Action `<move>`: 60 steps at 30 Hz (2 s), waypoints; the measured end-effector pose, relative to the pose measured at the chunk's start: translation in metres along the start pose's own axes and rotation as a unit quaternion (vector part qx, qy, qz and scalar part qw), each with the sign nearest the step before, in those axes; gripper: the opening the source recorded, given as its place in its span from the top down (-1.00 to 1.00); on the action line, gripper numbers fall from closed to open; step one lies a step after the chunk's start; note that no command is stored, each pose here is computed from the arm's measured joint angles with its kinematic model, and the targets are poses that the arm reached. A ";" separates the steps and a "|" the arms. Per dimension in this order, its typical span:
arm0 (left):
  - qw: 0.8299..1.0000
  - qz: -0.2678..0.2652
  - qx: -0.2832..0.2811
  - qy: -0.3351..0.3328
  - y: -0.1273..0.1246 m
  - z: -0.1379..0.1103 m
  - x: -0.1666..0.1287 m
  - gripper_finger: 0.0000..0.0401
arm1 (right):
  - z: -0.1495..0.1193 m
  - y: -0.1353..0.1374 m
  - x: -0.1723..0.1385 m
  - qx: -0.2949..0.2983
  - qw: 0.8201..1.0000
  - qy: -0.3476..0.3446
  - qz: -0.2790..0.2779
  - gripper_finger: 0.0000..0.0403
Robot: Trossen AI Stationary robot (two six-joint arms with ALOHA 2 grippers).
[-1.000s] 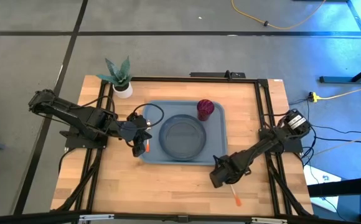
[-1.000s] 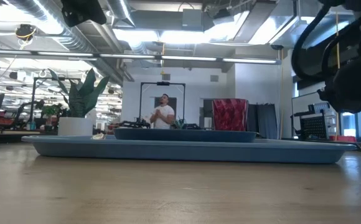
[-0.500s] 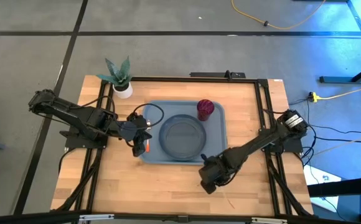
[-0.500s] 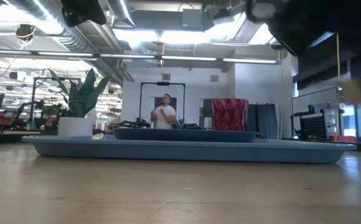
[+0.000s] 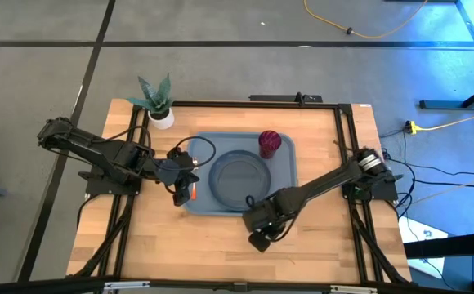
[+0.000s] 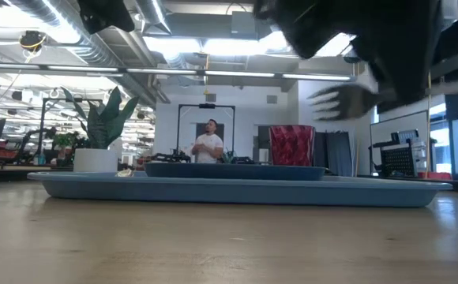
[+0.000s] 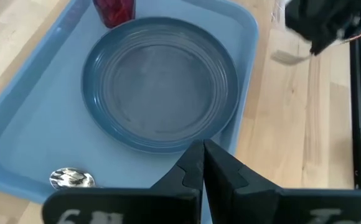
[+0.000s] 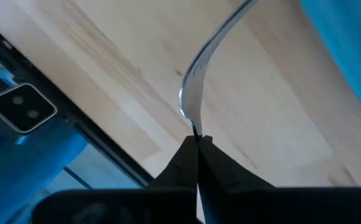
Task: Pick and place plate/cup/fork/spoon on tray
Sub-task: Put the orange fork on the blue tray
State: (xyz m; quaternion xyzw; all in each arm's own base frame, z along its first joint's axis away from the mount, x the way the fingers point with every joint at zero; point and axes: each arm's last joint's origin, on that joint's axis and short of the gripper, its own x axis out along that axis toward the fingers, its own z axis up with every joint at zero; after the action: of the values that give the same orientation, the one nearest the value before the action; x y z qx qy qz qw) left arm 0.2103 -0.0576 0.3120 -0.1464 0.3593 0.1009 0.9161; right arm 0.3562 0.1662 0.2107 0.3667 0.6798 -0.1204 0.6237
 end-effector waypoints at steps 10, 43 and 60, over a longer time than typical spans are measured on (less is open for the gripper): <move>1.000 0.000 0.012 0.000 0.000 0.000 0.000 1.00 | 0.024 0.021 0.034 -0.122 0.989 -0.004 -0.083 1.00; 1.000 0.000 0.029 0.000 0.000 0.000 0.000 1.00 | 0.038 0.042 0.061 -0.269 0.943 -0.121 -0.155 0.84; 0.999 -0.024 0.027 0.014 -0.002 -0.001 0.000 0.97 | 0.015 0.055 -0.011 -0.262 0.939 -0.083 -0.205 0.83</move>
State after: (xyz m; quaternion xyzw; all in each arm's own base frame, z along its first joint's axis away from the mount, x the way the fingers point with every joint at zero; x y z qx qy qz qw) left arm 0.2101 -0.0593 0.3117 -0.1317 0.3714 0.0669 0.9167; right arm 0.4025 0.1916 0.2345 0.0319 0.6932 -0.0929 0.7140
